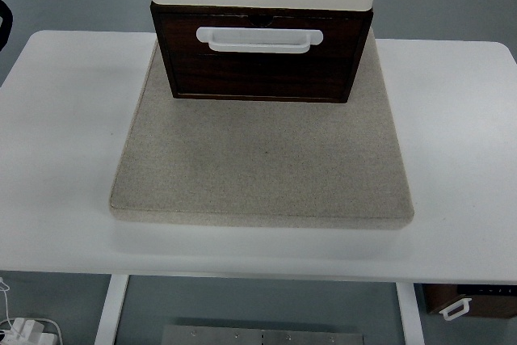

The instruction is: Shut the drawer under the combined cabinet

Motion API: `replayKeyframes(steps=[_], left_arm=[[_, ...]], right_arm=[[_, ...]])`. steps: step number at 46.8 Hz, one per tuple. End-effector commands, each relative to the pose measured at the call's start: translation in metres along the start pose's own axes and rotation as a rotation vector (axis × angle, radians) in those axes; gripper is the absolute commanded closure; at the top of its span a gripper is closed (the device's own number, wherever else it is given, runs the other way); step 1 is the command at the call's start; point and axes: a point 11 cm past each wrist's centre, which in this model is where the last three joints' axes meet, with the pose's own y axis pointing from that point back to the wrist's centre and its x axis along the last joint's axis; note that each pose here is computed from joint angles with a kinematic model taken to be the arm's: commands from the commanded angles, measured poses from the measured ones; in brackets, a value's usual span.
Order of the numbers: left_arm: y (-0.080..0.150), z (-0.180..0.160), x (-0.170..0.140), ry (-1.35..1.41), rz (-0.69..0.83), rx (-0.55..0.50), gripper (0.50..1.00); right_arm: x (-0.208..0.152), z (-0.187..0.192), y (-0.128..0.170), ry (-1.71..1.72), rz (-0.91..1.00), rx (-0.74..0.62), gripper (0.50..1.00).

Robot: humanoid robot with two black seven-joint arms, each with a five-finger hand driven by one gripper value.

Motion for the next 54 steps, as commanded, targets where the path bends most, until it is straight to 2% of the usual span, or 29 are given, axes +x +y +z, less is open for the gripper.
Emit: replayKeyframes(steps=[1, 18, 26, 43, 54], left_arm=[[0.001, -0.022, 0.0, 0.01, -0.024, 0.036, 0.5], [0.011, -0.093, -0.009, 0.069, -0.183, 0.132, 0.5], [0.015, -0.115, -0.015, 0.138, -0.249, 0.149, 0.5], [0.02, -0.134, -0.022, 0.268, -0.277, 0.155, 0.5], [0.019, -0.135, -0.019, 0.329, -0.257, 0.135, 0.5]], right_arm=[[0.0, 0.0, 0.0, 0.0, 0.0, 0.0, 0.548], [0.0, 0.001, 0.0, -0.005, -0.002, -0.001, 0.548], [0.0, 0.001, 0.0, -0.008, -0.003, 0.0, 0.548], [-0.001, 0.001, 0.0, -0.008, -0.008, 0.0, 0.548], [-0.001, 0.001, 0.0, -0.012, -0.005, -0.003, 0.548]])
